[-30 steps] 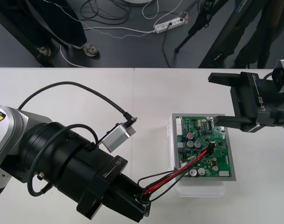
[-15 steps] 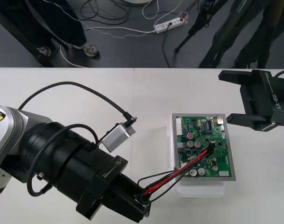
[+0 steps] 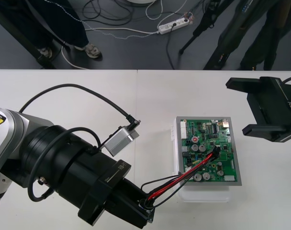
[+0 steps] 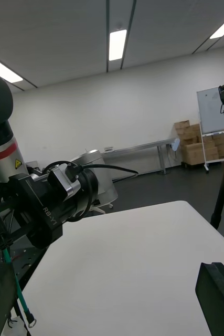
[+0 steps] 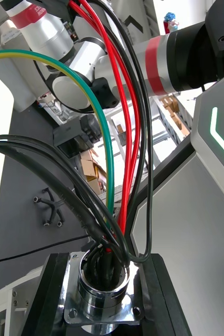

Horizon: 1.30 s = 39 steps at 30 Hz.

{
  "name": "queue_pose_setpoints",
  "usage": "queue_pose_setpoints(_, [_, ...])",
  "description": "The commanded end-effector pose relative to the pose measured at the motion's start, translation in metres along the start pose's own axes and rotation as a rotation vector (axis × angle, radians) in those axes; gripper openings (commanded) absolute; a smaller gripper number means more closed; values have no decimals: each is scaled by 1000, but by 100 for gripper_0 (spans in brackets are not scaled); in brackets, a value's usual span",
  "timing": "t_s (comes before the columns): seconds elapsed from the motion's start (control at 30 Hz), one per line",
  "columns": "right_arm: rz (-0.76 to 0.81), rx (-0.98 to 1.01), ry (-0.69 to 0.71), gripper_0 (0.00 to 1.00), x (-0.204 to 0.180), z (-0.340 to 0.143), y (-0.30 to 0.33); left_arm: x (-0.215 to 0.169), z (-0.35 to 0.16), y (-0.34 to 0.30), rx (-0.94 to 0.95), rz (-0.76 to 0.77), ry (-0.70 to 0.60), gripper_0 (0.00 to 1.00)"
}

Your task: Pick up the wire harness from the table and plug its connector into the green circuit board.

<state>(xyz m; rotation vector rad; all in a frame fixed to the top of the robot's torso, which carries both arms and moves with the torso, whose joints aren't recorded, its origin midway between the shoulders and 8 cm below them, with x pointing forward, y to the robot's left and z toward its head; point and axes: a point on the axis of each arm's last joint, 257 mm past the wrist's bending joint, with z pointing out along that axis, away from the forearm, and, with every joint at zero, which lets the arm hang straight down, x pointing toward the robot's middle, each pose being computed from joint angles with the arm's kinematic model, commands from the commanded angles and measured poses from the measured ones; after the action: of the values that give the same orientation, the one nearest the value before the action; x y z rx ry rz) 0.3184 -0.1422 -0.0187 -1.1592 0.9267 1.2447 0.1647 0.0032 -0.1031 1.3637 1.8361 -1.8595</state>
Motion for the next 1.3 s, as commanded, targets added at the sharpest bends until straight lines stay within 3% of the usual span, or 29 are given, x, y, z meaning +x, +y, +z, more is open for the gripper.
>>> queue_pose_setpoints(0.03, [-17, -17, 25, 100, 4, -3, 7, -1, 8, -13, 48, 109, 36, 0])
queue_pose_setpoints(0.63, [26, -75, -11, 100, 12, 9, 21, -1, 7, -13, 45, 110, 34, 0])
queue_pose_setpoints(0.9, [117, -161, -43, 100, 20, 22, 43, -2, 7, -13, 46, 111, 33, 0])
queue_pose_setpoints(1.3, [89, -240, -47, 100, 20, 36, 66, -2, 7, -13, 46, 108, 33, 0])
